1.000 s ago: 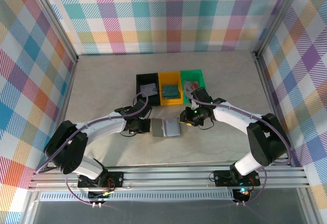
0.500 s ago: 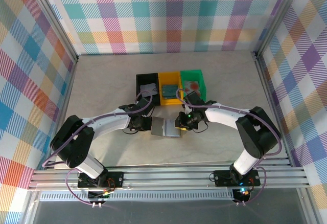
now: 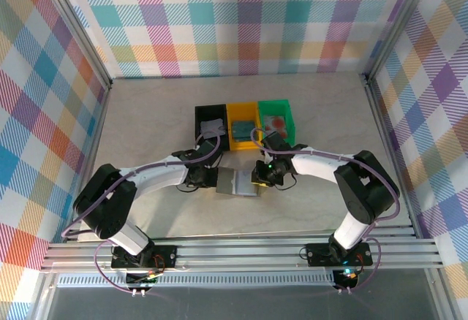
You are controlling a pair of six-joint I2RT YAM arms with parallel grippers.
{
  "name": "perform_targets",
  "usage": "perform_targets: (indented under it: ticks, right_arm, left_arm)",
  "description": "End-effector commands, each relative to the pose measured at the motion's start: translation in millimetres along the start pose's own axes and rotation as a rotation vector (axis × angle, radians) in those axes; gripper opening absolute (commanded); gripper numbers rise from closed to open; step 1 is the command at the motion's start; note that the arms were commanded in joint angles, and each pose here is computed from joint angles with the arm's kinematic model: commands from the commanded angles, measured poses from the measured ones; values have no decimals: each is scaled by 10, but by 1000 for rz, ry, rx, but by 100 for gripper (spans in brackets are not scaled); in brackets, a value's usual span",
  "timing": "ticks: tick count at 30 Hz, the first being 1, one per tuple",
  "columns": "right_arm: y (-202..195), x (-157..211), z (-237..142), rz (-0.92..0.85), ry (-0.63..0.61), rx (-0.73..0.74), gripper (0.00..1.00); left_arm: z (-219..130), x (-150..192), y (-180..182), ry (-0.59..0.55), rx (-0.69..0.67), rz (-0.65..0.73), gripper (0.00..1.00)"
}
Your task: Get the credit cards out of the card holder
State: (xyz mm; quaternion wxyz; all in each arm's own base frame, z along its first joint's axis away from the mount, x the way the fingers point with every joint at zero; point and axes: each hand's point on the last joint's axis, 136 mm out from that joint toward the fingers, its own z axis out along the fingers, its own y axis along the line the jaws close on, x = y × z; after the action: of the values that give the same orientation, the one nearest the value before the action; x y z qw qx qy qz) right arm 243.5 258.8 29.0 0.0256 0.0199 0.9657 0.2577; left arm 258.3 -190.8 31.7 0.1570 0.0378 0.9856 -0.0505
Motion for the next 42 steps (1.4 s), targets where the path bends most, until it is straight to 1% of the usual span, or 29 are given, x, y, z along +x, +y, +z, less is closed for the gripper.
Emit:
perform_targets:
  ticks: [1, 13, 18, 23, 34, 42]
  right_arm:
    - [161, -76, -4, -26, -21, -30, 16]
    - [287, -74, -9, -66, -17, -30, 13]
    - [473, -63, -51, -87, -15, -103, 10]
    - [696, -56, -137, -123, -21, -173, 11]
    - [980, 2, -224, -138, -6, -255, 18]
    - [1073, 33, -179, -144, 11, -262, 15]
  left_arm:
    - [72, 106, 38, 18, -41, 48, 0]
    - [143, 173, 22, 25, -57, 73, 0]
    - [168, 201, 38, 27, -60, 75, 0]
    - [180, 206, 51, 23, -63, 81, 0]
    - [161, 217, 20, 10, -30, 77, 0]
    - [176, 251, 64, 9, -41, 77, 0]
